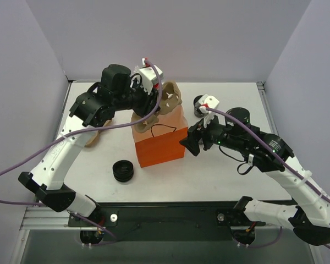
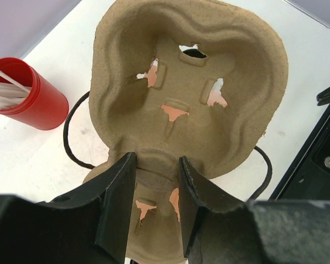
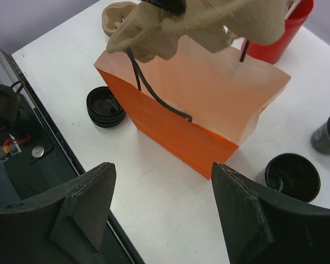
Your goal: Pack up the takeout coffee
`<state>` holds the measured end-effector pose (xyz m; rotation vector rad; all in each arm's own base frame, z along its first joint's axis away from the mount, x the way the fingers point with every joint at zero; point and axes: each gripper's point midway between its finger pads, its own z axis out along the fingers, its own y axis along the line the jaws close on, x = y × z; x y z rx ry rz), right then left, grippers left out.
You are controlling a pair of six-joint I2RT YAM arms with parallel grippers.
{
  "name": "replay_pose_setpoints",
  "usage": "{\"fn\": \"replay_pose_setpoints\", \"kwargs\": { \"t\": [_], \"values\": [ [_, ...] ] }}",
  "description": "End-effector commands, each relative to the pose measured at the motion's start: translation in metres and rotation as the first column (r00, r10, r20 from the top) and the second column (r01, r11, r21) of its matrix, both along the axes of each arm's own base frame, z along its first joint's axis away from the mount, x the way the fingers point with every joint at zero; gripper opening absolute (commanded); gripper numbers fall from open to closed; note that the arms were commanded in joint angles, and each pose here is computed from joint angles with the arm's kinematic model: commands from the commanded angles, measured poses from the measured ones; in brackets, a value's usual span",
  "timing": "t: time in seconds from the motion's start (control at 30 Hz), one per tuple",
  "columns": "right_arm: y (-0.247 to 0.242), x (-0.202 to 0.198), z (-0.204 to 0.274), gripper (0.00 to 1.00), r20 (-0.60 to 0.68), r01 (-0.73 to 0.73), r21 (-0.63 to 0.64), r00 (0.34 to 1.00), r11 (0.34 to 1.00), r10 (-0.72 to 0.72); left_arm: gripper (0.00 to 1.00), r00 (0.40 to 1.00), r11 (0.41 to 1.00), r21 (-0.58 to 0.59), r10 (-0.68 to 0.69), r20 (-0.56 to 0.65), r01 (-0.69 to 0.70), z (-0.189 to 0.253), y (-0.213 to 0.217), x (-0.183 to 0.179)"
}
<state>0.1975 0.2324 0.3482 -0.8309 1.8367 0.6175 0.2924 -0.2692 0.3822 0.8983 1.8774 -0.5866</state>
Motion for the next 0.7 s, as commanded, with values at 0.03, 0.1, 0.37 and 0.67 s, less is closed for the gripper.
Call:
{"fn": "replay_pose_setpoints", "kwargs": {
  "t": [0.03, 0.1, 0.37, 0.67],
  "values": [
    [0.029, 0.018, 0.008, 0.71, 0.13, -0.129, 0.013, 0.983, 0.992, 0.126, 0.3, 0.999, 1.0, 0.003, -0.012, -0.037, 0.012, -0.01, -0.007, -0.004],
    [0.033, 0.028, 0.006, 0.71, 0.174, -0.141, -0.015, 0.975, 0.99, 0.142, 0.3, 0.999, 1.0, 0.007, -0.018, -0.046, 0.018, -0.013, -0.01, -0.005],
    [0.05, 0.042, -0.003, 0.6, 0.23, -0.224, -0.079, 0.944, 0.971, 0.236, 0.29, 0.997, 0.996, 0.093, 0.001, -0.082, 0.007, -0.04, -0.01, -0.004],
    [0.056, 0.042, -0.024, 0.11, 0.201, -0.269, -0.11, 0.937, 0.957, 0.287, 0.29, 0.994, 0.99, 0.144, 0.011, -0.106, 0.004, -0.059, -0.008, -0.006]
  ]
}}
